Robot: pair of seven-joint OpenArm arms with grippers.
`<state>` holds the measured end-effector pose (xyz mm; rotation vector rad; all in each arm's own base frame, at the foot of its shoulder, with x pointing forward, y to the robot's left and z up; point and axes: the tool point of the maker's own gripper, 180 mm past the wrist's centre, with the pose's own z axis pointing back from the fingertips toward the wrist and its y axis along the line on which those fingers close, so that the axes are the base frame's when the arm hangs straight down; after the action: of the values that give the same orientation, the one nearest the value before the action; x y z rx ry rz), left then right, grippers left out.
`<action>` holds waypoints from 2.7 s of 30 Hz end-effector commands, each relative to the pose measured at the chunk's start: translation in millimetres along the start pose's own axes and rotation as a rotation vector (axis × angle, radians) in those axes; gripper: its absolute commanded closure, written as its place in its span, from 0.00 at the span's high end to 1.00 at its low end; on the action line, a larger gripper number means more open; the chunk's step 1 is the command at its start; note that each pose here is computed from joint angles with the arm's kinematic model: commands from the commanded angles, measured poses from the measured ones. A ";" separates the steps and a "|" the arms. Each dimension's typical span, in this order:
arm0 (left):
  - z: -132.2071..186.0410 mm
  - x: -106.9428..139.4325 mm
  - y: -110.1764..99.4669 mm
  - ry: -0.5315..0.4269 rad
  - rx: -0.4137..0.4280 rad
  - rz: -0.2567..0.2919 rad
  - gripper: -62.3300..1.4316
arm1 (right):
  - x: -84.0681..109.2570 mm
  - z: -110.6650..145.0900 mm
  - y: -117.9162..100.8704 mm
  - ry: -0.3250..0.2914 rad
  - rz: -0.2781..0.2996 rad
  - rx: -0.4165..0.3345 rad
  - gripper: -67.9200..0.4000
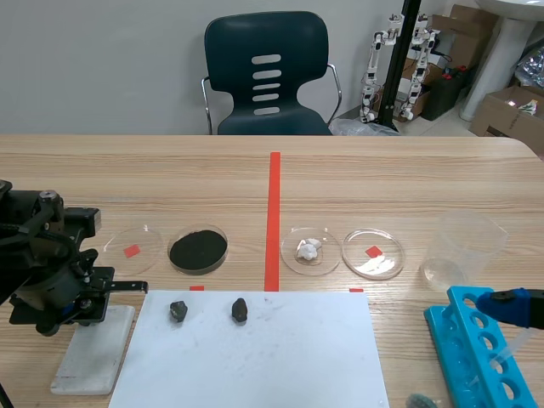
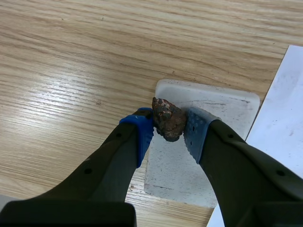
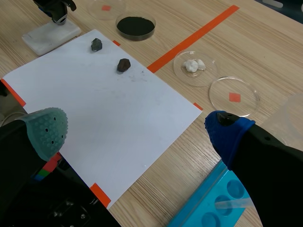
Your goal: Rub the mineral on the streak plate
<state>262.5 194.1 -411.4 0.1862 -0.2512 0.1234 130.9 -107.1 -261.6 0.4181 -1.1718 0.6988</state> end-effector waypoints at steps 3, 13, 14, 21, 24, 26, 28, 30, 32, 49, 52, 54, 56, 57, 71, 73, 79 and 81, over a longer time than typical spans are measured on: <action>0.2 -0.1 1.2 0.004 -0.008 0.001 0.23 | 7.0 -0.9 -1.8 -0.029 -0.002 -0.005 0.89; 9.0 -4.4 -52.8 0.025 -0.313 -0.020 0.23 | 7.0 -0.9 -1.8 -0.029 -0.002 -0.005 0.89; 9.6 -3.9 -54.6 0.021 -0.323 -0.022 0.23 | 7.0 -0.9 -1.8 -0.029 -0.002 -0.005 0.89; 3.8 -2.6 -32.4 0.016 -0.201 -0.019 0.23 | 7.0 -0.9 -1.8 -0.029 -0.002 -0.005 0.89; 0.8 -1.2 -10.7 0.010 -0.079 -0.019 0.23 | 7.0 -0.9 -1.8 -0.029 -0.002 -0.005 0.89; 0.2 0.3 2.9 0.003 -0.003 -0.012 0.23 | 7.0 -0.9 -1.8 -0.029 -0.002 -0.005 0.89; 0.4 2.1 10.0 -0.007 0.036 -0.012 0.23 | 7.0 -0.9 -1.8 -0.029 -0.002 -0.005 0.89; 0.4 2.5 10.8 -0.009 0.041 -0.014 0.23 | 7.0 -0.9 -1.8 -0.029 -0.002 -0.005 0.89; 0.3 2.0 9.5 -0.007 0.034 -0.012 0.23 | 7.0 -0.9 -1.8 -0.029 -0.002 -0.005 0.89; 4.1 -5.1 -45.7 -0.002 -0.276 -0.026 0.23 | 7.0 -0.9 -1.8 -0.029 -0.002 -0.005 0.89; 0.1 -4.8 -28.3 -0.003 -0.178 -0.032 0.23 | 7.0 -0.9 -1.8 -0.029 -0.002 -0.005 0.89; -1.9 -4.9 -12.9 0.000 -0.096 -0.029 0.23 | 7.0 -0.9 -1.8 -0.029 -0.002 -0.005 0.89; -2.8 -3.7 3.8 -0.004 -0.014 -0.018 0.23 | 7.0 -0.9 -1.8 -0.029 -0.002 -0.005 0.89; -2.8 -3.2 11.5 -0.006 0.022 -0.012 0.23 | 7.0 -0.9 -1.8 -0.029 -0.002 -0.005 0.89; 3.0 6.5 62.9 -0.074 0.258 0.006 0.23 | 7.0 -0.9 -1.8 -0.029 -0.002 -0.005 0.89; 3.8 7.7 66.8 -0.098 0.267 -0.002 0.23 | 7.0 -0.9 -1.8 -0.029 -0.002 -0.005 0.89; 14.3 16.2 69.1 -0.241 0.261 -0.042 0.23 | 7.0 -0.9 -1.8 -0.029 -0.002 -0.005 0.89; 19.8 15.3 68.3 -0.283 0.254 -0.055 0.23 | 7.0 -0.9 -1.8 -0.029 -0.002 -0.005 0.89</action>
<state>258.3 254.1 -387.7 0.4510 -0.4729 0.0730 130.9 -107.1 -261.6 0.4181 -1.1718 0.6988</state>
